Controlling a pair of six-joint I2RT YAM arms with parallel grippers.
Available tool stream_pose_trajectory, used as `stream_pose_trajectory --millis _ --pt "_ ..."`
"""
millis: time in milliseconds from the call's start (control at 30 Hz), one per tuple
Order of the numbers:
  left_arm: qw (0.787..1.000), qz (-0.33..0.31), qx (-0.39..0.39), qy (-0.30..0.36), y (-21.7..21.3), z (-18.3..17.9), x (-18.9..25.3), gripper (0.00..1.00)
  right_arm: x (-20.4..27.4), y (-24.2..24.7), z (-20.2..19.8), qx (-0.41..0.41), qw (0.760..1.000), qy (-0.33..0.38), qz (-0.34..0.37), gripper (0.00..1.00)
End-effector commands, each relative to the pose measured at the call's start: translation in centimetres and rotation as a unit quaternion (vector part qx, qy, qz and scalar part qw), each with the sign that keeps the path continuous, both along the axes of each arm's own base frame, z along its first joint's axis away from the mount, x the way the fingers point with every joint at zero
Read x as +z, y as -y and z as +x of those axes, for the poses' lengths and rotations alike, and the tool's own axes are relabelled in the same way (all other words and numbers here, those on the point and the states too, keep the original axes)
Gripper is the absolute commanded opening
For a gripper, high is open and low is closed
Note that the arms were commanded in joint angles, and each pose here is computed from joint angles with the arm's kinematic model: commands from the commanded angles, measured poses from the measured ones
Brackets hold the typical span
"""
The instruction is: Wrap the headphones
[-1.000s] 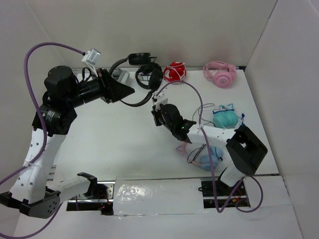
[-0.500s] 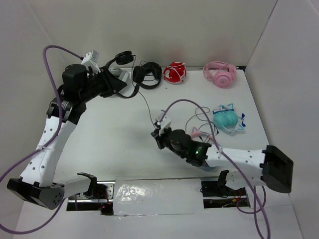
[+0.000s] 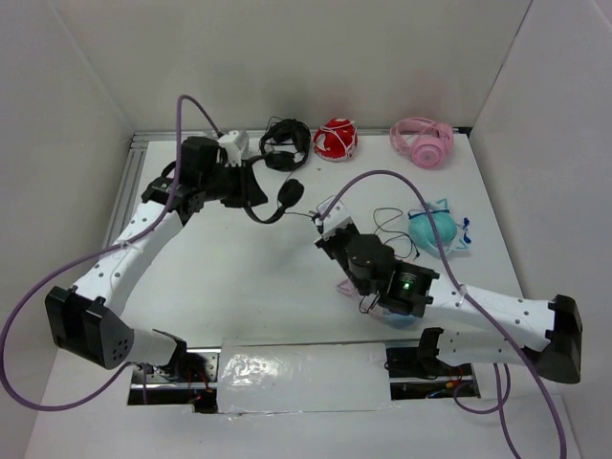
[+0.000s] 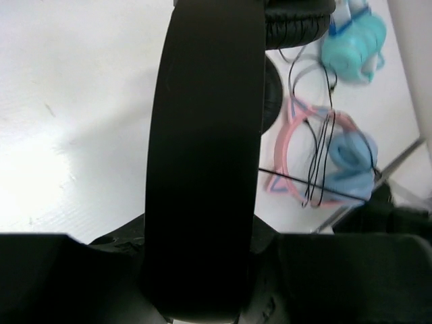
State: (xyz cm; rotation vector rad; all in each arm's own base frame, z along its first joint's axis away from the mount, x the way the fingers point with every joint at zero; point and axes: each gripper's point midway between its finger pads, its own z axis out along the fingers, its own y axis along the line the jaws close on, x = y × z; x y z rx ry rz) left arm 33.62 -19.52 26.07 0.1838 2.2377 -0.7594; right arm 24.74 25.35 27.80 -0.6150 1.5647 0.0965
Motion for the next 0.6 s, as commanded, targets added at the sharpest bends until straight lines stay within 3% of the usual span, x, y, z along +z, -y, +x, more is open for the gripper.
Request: stream_pose_trajectory --millis 0,300,567 --pt "0.995 -0.006 -0.085 0.054 2.5 -0.9 1.2 0.0 7.6 0.5 -0.4 0.053 0.994 0.093 0.003 0.0" --pt "0.969 -0.033 -0.238 0.052 7.2 -6.7 -0.5 0.0 12.0 -0.4 0.3 0.113 0.975 0.188 -0.044 0.0" --pt "0.947 -0.022 -0.314 0.055 9.9 -10.5 -1.9 0.0 14.9 -0.4 1.5 0.137 0.961 0.237 -0.035 0.0"
